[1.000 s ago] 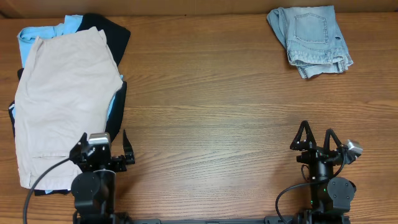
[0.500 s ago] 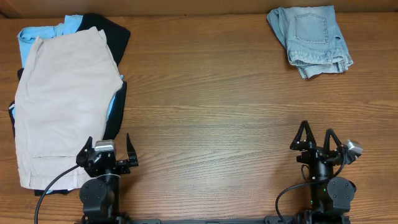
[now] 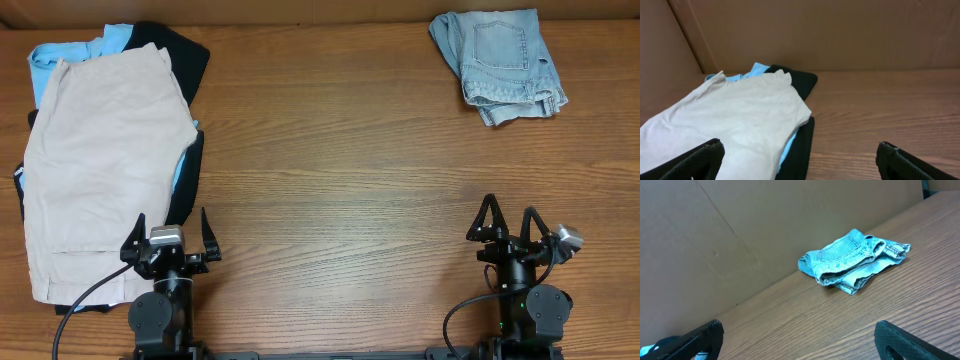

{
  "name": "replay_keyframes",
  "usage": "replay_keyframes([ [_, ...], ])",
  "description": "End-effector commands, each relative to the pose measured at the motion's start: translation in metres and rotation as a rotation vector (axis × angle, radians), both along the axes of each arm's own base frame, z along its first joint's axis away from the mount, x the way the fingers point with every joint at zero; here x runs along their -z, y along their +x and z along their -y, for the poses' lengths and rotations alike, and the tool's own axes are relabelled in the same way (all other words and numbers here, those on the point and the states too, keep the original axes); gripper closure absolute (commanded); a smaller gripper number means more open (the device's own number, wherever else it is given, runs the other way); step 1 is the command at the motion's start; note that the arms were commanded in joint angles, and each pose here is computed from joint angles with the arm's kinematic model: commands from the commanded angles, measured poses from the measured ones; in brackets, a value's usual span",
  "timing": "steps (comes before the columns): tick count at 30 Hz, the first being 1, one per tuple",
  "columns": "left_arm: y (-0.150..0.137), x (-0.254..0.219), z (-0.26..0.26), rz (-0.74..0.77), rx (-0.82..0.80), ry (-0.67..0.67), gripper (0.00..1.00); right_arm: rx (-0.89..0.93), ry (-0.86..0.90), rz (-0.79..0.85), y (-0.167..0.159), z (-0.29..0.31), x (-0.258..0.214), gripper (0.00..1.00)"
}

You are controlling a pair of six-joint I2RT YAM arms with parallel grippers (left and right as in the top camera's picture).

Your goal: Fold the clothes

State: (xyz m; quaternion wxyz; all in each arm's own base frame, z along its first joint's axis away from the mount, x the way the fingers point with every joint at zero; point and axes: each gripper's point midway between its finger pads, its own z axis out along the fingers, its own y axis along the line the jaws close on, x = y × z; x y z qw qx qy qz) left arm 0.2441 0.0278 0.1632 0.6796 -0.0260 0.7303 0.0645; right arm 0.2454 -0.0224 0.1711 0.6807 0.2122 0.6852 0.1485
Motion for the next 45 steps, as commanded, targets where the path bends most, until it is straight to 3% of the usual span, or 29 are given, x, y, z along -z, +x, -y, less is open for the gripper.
replay_keyframes([
  [1, 0.000, 0.005, -0.002, 0.000, -0.007, 0.001, 0.00, -0.011, 0.003, 0.006, 0.000, -0.002, 0.001, 0.00],
  [30, 0.000, 0.005, -0.005, 0.001, -0.021, 0.001, 0.00, -0.011, 0.003, 0.006, 0.000, -0.002, 0.001, 0.00],
  [45, 0.002, 0.005, 0.020, 0.001, 0.082, 0.001, 0.00, -0.011, 0.003, 0.006, 0.000, -0.002, 0.001, 0.00],
])
